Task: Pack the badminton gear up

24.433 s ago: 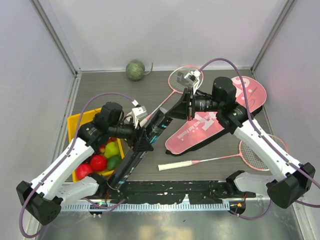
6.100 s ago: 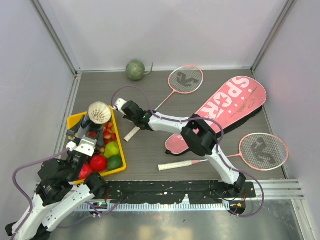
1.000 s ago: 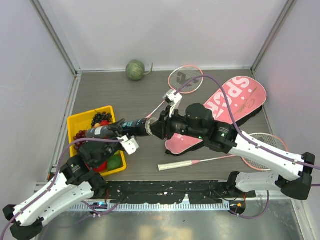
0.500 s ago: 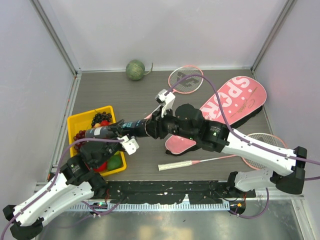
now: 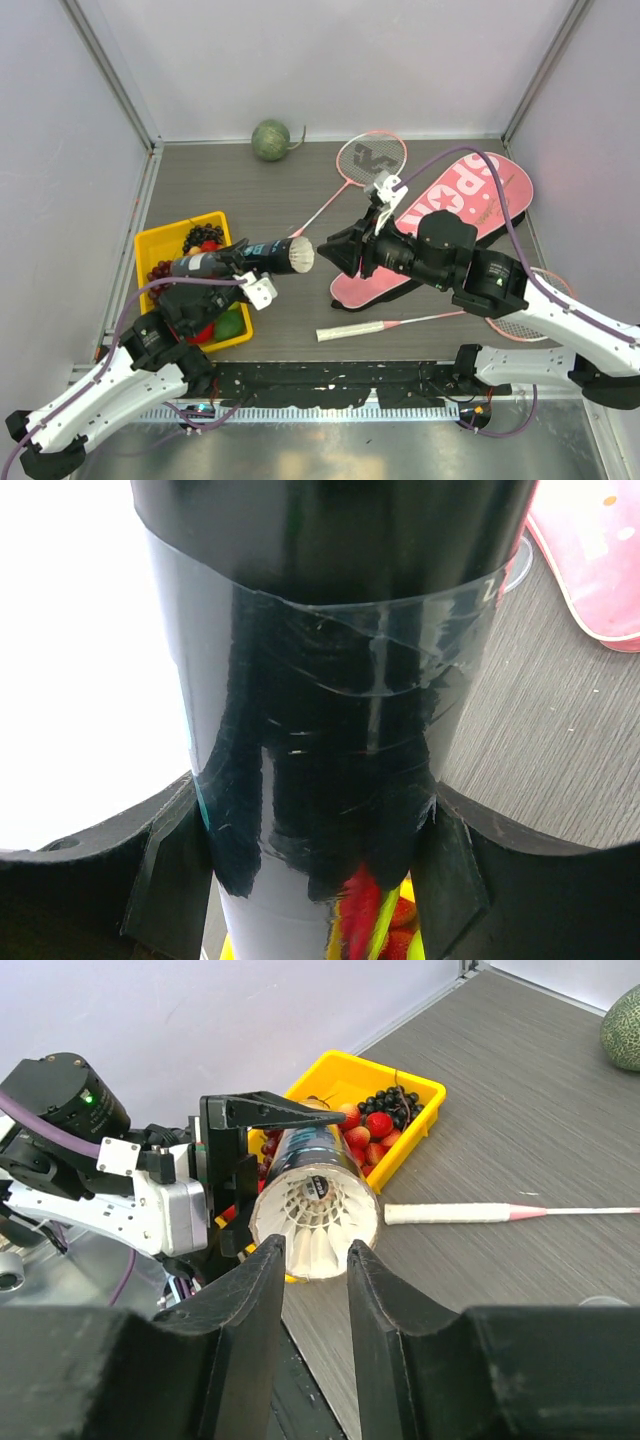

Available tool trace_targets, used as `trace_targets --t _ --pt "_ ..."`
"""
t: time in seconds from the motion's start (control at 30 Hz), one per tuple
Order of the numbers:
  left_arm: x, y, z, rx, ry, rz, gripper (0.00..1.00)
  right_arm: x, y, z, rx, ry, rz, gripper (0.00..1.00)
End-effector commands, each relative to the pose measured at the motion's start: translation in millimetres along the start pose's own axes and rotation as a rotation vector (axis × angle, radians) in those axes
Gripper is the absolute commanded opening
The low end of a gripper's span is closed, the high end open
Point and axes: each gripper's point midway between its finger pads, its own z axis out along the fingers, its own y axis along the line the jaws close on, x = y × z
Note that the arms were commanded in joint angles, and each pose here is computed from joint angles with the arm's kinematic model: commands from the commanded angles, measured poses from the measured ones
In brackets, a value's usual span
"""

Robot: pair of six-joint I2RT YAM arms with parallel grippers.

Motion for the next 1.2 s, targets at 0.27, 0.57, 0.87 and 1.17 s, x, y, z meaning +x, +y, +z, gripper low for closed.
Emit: trace_targets --t 0.27,0.57,0.87,1.17 --pt "-32.8 27.6 -6.9 -0.089 -0.121 -0.038 0.0 -7.5 -9.9 20.8 0.068 -0.029 -0.03 0.36" --pt "-32.7 28.8 -6.0 -0.092 -0.114 -0.046 0.0 0.3 -6.1 46.8 0.062 0.004 -0.016 0.27" --pt "-34.2 28.9 -4.0 -0.087 -0.112 -0.056 0.0 12.5 -12.7 66.0 0.123 0.042 -0.052 0.23" --pt "-31.5 31.1 -4.3 -0.099 -0.095 -0.056 0.0 4.1 -18.7 53.2 0.208 0.015 -0.098 0.45"
